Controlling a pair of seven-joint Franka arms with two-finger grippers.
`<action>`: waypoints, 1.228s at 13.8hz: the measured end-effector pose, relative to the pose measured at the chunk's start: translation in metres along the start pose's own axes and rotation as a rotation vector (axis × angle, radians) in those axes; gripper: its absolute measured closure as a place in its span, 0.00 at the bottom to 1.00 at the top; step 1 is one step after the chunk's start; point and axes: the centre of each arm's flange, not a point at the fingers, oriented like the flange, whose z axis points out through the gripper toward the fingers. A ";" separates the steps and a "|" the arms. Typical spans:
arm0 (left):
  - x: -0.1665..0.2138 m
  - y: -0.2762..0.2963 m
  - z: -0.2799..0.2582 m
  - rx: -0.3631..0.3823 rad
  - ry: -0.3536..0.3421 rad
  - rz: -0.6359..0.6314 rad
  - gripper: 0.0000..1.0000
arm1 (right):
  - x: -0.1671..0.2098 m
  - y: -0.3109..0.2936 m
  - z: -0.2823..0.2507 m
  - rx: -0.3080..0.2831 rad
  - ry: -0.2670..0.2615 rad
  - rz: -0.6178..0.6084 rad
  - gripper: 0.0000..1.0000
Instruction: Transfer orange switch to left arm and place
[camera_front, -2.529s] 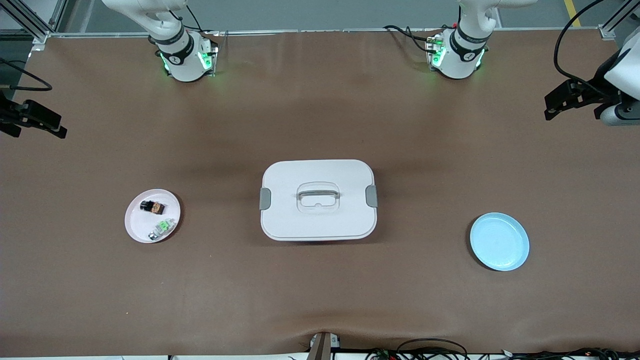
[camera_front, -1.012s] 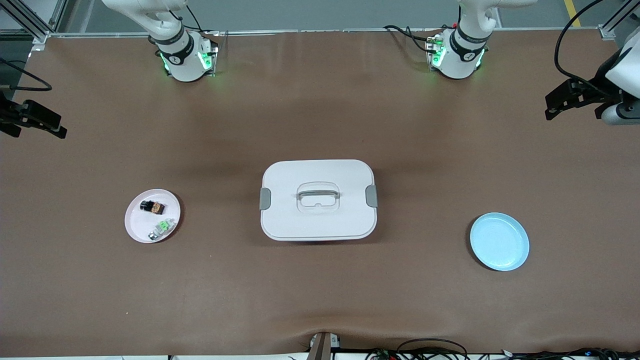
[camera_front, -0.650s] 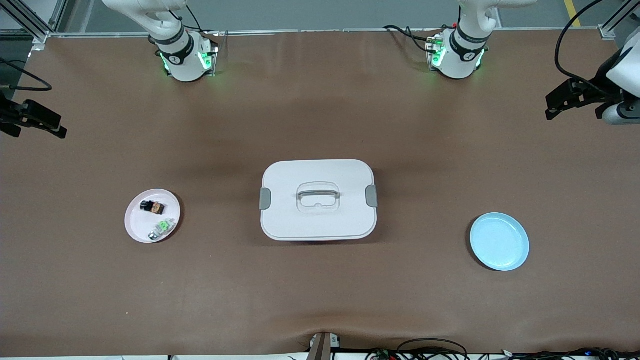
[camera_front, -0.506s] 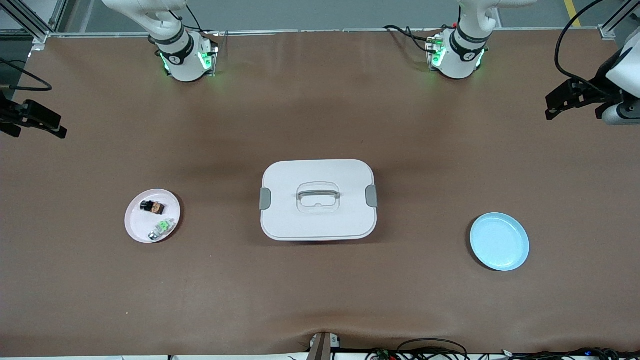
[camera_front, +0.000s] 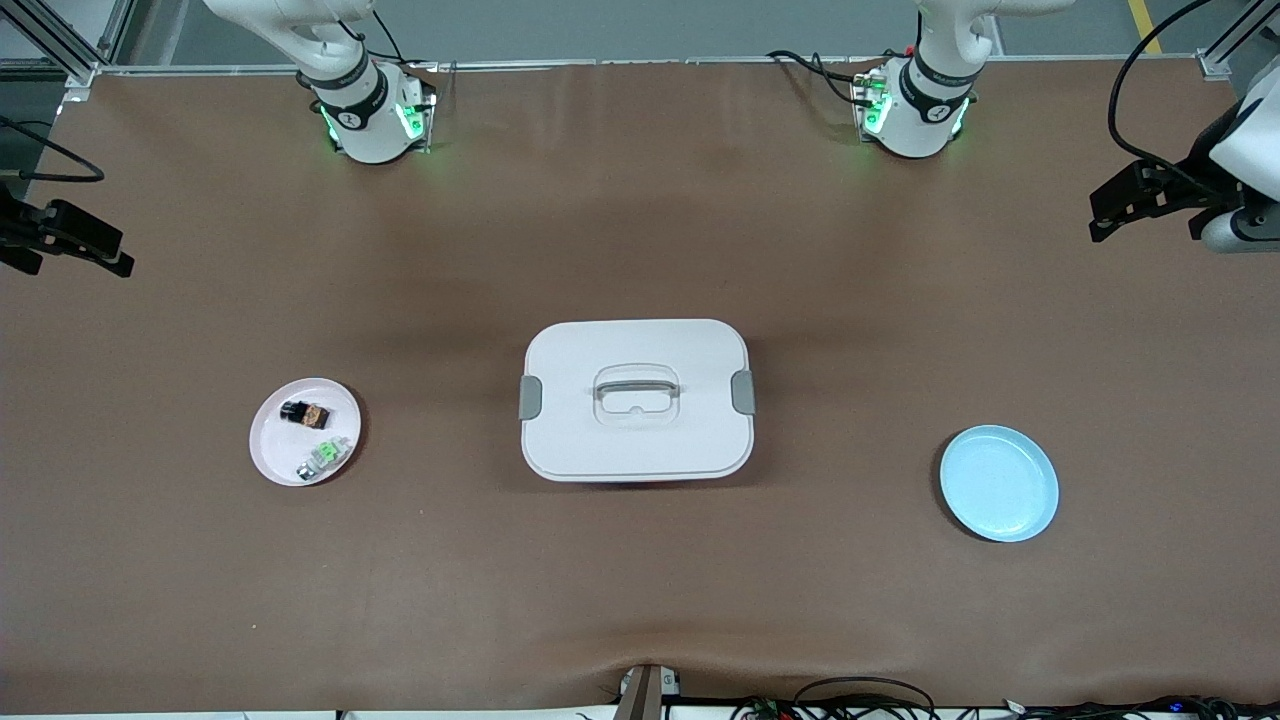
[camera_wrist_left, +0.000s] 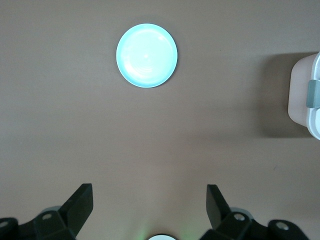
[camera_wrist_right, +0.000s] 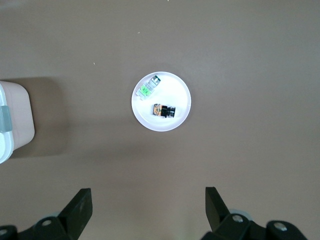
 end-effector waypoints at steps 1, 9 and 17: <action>0.001 0.000 0.001 0.000 -0.001 0.000 0.00 | 0.005 0.000 0.006 -0.002 0.001 0.001 0.00; 0.001 -0.001 0.002 0.000 -0.003 -0.002 0.00 | 0.051 -0.001 0.092 -0.016 -0.097 -0.002 0.00; 0.001 -0.002 0.002 0.000 -0.003 -0.003 0.00 | 0.074 -0.001 0.136 -0.018 -0.118 0.000 0.00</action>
